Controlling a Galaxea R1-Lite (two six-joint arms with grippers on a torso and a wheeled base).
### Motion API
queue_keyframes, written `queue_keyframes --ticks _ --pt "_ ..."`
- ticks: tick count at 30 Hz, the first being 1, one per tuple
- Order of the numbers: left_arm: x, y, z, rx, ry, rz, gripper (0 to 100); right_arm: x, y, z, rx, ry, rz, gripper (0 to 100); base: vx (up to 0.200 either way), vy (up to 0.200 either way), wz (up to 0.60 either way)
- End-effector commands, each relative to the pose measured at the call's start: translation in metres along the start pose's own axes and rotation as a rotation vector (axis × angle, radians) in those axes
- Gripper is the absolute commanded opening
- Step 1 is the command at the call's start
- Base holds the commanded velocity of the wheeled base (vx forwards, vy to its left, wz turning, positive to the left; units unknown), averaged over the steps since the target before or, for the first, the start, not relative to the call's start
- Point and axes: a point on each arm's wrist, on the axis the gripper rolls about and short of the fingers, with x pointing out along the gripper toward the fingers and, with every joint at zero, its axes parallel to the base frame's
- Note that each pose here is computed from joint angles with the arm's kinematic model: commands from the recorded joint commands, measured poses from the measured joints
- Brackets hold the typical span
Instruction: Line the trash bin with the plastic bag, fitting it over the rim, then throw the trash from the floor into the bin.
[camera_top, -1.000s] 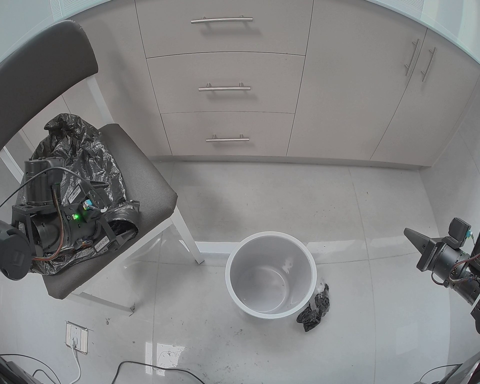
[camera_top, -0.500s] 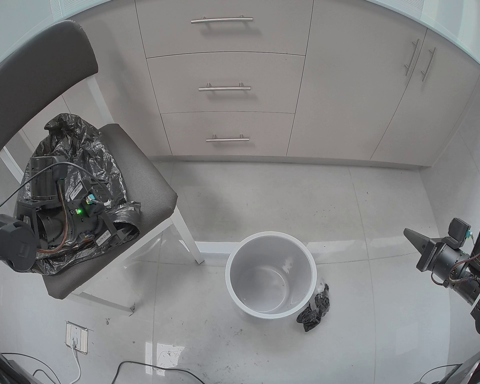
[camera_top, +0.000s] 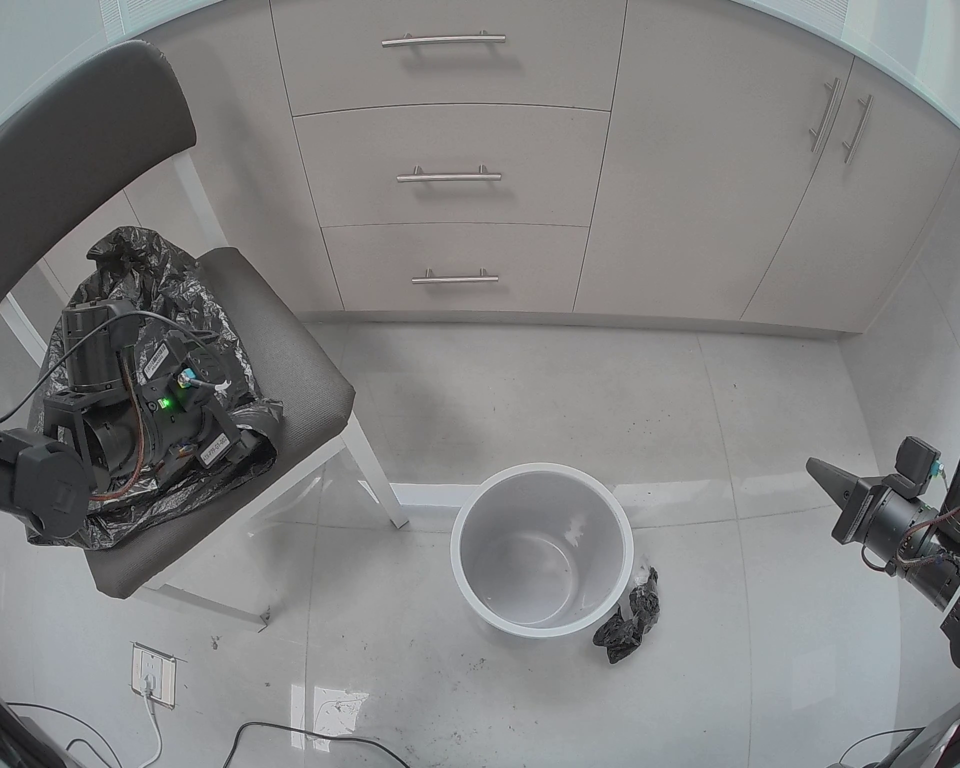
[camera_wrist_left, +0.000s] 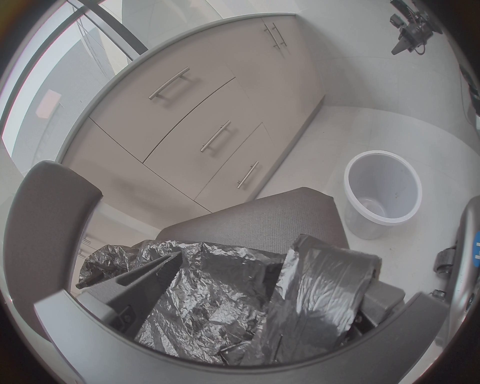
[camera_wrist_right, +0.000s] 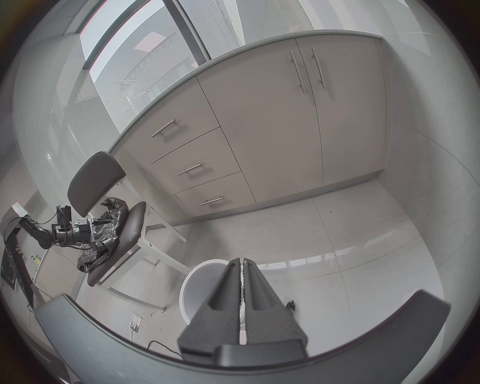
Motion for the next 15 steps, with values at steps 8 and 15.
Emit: queue_keyframes --ticks 8,15 --pt "0.009 -0.006 -0.003 -0.005 0.002 0.000 0 0.000 0.000 -0.001 0.002 0.006 0.001 0 0.000 0.000 0.00" --pt "-0.006 0.001 0.016 -0.179 -0.079 0.021 0 -0.002 0.000 -0.004 0.000 0.018 -0.001 0 0.000 0.000 0.00"
